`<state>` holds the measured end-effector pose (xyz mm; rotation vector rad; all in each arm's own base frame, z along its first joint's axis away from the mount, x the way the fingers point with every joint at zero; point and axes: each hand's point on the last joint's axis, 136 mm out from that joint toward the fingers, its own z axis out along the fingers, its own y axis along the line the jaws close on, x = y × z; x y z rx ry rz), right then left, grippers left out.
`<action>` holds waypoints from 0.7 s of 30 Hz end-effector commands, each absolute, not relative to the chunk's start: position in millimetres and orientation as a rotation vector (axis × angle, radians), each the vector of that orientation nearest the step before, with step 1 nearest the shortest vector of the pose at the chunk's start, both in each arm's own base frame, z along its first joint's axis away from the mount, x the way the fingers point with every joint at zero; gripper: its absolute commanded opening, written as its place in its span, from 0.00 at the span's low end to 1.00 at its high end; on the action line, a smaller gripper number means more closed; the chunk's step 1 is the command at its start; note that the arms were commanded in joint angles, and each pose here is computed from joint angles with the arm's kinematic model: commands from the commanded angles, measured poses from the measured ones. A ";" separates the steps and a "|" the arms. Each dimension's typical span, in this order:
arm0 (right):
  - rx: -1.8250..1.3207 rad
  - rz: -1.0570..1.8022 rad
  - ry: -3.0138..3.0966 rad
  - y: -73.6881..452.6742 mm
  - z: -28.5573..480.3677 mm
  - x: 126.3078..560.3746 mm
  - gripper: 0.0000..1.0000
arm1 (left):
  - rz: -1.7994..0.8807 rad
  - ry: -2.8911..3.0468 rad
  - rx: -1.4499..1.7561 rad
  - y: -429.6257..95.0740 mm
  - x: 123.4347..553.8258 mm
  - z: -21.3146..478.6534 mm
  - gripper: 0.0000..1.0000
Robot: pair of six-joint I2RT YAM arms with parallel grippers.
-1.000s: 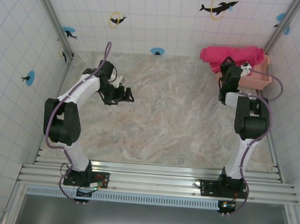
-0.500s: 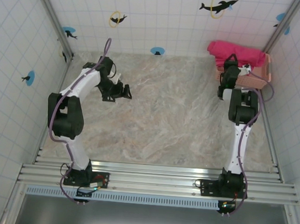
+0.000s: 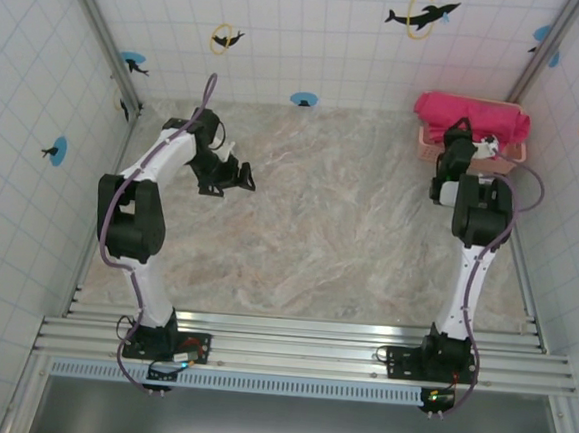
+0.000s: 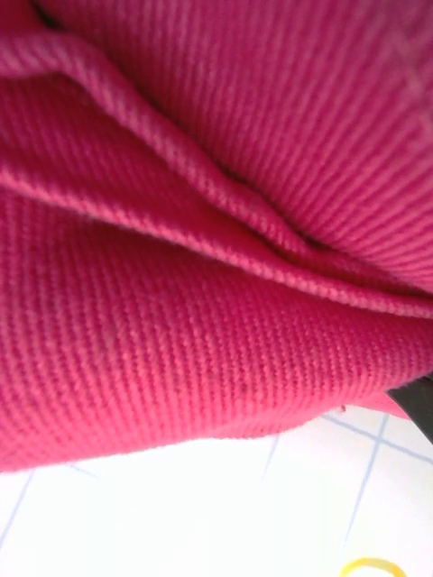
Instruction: Roll up the long pants
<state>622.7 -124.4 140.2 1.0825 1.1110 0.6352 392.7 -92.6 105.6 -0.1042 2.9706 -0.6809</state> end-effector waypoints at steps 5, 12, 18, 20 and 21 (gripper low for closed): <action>1.057 0.607 1.054 -147.5 186.6 615.2 0.32 | -0.733 2.986 -0.107 -94.9 393.1 103.7 0.98; 1.187 0.571 1.190 -144.2 162.3 617.8 0.97 | -0.726 2.985 -0.116 -93.5 393.9 106.7 0.97; 1.263 0.528 1.304 -131.7 151.4 607.7 0.97 | -0.739 2.984 -0.122 -94.7 394.4 105.4 0.97; 1.244 0.526 1.291 -129.0 159.0 602.6 0.97 | -0.741 2.979 -0.120 -95.1 394.3 106.8 0.97; 1.234 0.536 1.284 -127.3 160.0 600.5 0.97 | -0.744 2.976 -0.118 -95.3 393.9 107.3 0.97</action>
